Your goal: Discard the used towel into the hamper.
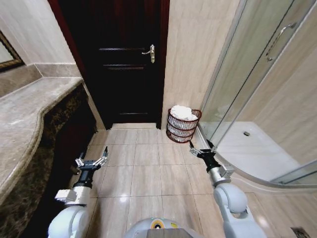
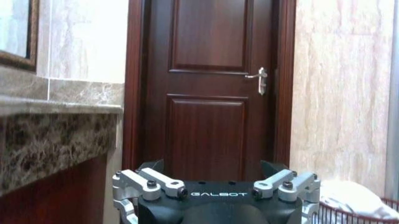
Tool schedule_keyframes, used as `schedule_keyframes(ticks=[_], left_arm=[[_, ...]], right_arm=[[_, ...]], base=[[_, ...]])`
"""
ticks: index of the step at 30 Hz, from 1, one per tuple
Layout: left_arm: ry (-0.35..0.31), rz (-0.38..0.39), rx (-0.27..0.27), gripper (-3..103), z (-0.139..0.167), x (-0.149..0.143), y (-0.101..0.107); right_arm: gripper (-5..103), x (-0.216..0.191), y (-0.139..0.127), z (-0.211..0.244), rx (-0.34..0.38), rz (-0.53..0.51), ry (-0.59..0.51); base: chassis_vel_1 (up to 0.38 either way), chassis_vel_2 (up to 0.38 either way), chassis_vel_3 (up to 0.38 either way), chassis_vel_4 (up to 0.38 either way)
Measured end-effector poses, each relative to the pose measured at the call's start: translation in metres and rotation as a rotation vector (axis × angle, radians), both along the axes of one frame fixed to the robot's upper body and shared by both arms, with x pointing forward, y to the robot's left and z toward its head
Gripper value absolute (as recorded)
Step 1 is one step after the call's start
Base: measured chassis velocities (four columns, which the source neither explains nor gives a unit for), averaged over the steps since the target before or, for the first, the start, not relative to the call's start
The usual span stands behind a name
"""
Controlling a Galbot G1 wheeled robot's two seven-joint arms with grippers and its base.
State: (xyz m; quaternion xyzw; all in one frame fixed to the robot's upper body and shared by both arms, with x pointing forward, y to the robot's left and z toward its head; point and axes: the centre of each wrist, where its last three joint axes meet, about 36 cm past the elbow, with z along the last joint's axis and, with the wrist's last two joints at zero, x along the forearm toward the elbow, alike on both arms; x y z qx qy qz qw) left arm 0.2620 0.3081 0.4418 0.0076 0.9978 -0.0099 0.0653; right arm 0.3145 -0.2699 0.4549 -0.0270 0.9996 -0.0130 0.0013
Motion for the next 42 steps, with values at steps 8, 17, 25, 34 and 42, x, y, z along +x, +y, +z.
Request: schedule_keyframes(ticks=[8,17,25,34,42], left_arm=[[0.019,0.068,0.099,100,0.016,-0.001,-0.005],[0.022,0.058,0.109,100,0.026,-0.006,-0.012],[0.017,0.040,0.088,100,0.020,-0.005,-0.011],[-0.015,0.023,0.077,100,0.017,-0.002,-0.010],[-0.034,0.025,0.067,100,0.021,-0.006,-0.008]], right_arm=[[100,-0.004,-0.004,0.012,-0.036,0.001,-0.030],[100,-0.012,-0.002,0.037,-0.049,-0.013,-0.068],[100,-0.014,0.004,0.045,-0.018,-0.009,-0.040],[100,-0.024,0.003,0.043,0.033,-0.025,0.004],[100,-0.034,0.006,0.045,0.024,-0.025,-0.007]], base=[[0.000,0.000,0.000,0.000],[0.000,0.000,0.000,0.000],[0.000,0.000,0.000,0.000],[0.000,0.000,0.000,0.000],[0.000,0.000,0.000,0.000]])
